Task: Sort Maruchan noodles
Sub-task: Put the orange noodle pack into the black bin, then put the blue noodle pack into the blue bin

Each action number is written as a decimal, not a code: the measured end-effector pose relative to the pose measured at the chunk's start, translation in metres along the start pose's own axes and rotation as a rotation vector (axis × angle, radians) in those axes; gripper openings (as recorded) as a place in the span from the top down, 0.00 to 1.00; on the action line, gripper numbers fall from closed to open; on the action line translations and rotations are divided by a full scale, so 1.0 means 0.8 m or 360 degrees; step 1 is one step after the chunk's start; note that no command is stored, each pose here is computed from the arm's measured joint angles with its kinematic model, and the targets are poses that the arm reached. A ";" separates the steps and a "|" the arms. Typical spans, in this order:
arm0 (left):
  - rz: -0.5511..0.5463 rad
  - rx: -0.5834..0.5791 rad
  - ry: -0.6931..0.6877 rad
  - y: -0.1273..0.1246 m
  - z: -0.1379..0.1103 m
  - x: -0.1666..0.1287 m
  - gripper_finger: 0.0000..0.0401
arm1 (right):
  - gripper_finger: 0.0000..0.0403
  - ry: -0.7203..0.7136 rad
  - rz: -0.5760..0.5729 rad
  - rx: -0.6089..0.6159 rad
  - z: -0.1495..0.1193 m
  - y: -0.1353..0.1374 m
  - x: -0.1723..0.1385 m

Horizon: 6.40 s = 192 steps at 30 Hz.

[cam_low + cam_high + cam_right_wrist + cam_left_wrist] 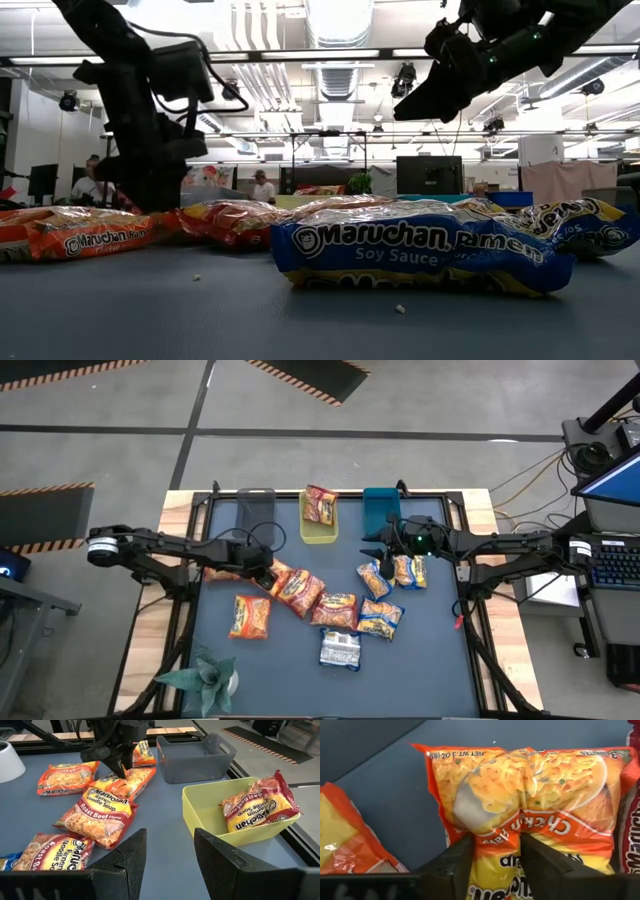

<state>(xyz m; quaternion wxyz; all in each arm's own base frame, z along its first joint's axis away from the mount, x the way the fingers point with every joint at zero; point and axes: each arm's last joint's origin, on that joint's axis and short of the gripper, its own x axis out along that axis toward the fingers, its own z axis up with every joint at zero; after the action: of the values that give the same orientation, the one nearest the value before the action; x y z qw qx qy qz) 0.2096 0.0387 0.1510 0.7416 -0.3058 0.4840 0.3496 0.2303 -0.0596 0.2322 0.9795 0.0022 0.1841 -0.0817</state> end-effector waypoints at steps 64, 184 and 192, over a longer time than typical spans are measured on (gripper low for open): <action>0.1181 0.1690 -0.0152 0.080 0.176 -0.116 1.00 | 0.61 0.0051 0.0019 0.0009 -0.014 0.004 0.001; -0.0681 0.1623 -0.0681 -0.137 0.083 -0.095 0.81 | 0.67 0.1478 -0.0198 0.0993 -0.015 0.035 0.014; -0.0687 0.1592 -0.0673 -0.137 0.083 -0.095 0.81 | 0.64 0.1560 -0.0256 0.0895 -0.033 0.034 0.035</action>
<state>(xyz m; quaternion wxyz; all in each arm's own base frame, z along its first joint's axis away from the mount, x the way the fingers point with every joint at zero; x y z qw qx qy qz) 0.3102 0.0118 0.2575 0.9308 0.0663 0.3585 -0.0269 0.2512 -0.0366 0.1965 0.7320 0.2865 0.5878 -0.1914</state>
